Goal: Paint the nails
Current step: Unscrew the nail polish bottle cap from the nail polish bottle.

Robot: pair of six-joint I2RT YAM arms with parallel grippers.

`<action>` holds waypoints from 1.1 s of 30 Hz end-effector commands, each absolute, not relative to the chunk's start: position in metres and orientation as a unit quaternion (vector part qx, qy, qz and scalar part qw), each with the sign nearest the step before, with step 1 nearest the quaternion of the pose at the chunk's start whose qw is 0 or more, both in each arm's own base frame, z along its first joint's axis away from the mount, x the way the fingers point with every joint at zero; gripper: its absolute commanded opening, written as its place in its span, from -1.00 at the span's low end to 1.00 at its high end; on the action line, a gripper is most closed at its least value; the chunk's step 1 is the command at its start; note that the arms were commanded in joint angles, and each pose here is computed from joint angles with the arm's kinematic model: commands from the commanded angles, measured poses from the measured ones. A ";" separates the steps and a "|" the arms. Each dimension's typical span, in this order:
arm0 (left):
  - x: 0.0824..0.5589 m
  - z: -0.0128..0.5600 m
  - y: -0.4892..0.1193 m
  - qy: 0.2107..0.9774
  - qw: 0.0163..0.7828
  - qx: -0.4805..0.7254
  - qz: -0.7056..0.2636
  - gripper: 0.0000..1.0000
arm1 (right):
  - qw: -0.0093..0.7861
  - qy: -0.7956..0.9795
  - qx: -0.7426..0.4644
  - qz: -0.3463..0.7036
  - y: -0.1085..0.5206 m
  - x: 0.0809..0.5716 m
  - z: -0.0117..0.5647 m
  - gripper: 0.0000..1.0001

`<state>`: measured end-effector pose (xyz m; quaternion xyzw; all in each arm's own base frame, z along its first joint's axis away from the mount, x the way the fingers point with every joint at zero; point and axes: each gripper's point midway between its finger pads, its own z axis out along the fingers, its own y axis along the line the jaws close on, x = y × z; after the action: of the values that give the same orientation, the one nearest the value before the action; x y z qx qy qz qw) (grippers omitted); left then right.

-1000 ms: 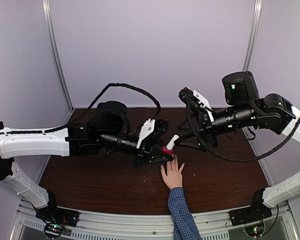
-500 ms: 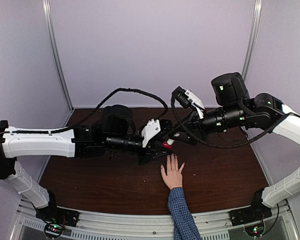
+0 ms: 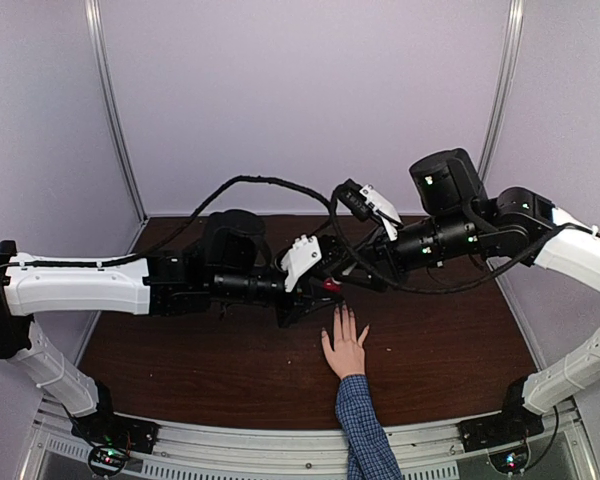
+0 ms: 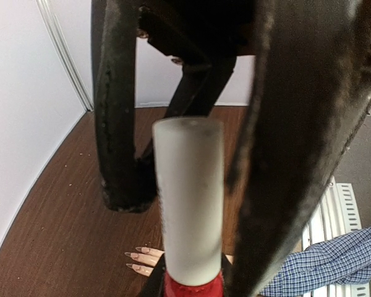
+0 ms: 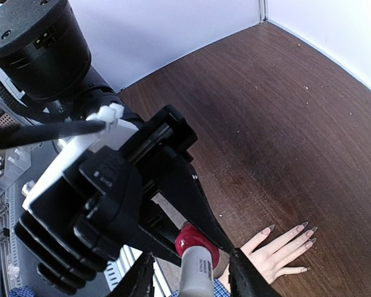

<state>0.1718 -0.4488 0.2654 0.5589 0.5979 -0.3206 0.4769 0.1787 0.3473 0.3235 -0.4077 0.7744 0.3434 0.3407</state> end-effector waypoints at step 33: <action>0.069 0.300 -0.453 0.417 0.347 0.651 -0.531 -1.00 | 0.358 0.657 -0.546 0.376 0.338 0.133 0.356 -0.88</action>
<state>0.1179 -0.4511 0.2700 0.6060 0.5334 -0.4510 0.3806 0.1367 0.3403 0.3253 -0.5306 0.6987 0.3607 0.3165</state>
